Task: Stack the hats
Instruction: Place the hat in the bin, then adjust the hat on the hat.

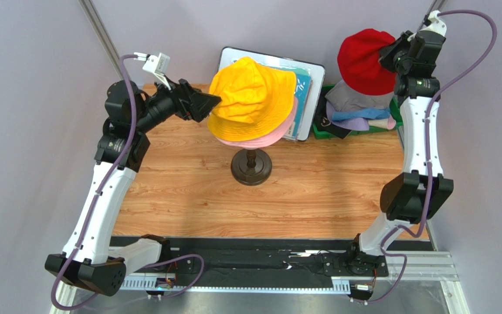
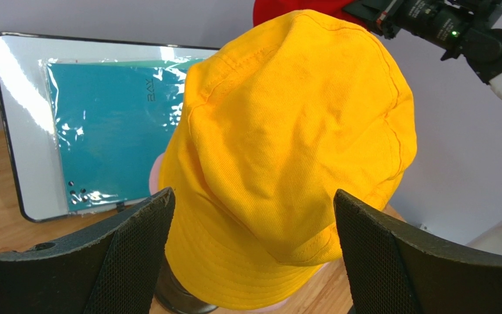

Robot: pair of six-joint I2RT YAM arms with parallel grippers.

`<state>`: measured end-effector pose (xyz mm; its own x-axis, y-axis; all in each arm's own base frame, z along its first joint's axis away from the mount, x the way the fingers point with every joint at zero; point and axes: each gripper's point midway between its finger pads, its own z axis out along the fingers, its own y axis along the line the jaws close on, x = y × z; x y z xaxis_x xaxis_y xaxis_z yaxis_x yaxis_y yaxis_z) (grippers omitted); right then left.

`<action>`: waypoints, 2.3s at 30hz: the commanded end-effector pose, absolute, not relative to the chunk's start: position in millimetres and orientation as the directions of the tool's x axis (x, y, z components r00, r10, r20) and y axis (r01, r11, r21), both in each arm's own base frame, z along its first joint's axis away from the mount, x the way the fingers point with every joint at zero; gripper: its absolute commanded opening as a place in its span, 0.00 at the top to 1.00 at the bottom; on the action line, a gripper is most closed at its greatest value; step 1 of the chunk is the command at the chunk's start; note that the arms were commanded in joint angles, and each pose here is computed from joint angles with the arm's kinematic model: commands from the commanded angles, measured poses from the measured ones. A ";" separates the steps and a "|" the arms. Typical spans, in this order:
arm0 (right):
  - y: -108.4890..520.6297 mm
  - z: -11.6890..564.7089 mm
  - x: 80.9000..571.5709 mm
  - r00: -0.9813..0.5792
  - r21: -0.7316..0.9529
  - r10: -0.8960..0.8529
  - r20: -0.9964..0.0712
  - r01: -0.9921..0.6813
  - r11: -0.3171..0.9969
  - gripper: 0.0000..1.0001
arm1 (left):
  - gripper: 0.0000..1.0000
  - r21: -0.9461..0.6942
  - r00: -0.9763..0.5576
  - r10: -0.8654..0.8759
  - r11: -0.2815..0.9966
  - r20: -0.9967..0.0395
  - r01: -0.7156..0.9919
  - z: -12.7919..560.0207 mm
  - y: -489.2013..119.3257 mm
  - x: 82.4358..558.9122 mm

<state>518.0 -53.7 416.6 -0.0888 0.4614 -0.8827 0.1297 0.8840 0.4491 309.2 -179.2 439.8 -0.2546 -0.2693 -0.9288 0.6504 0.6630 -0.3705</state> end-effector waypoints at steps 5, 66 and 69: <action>-90.9 353.4 570.1 -0.151 0.479 0.516 -0.843 0.227 0.848 0.39 | 0.05 -0.318 -0.191 -0.262 0.642 -0.946 0.698 452.9 -181.3 300.8; 238.7 461.8 337.4 -0.540 0.671 0.481 -0.690 -0.727 0.146 0.77 | 0.05 -0.392 -0.253 -0.322 0.508 -0.912 0.767 449.8 -205.1 296.8; 234.4 448.8 350.7 -0.518 0.679 0.492 -0.699 -0.696 0.233 1.00 | 0.05 -0.393 -0.252 -0.324 0.511 -0.912 0.765 449.1 -204.5 296.9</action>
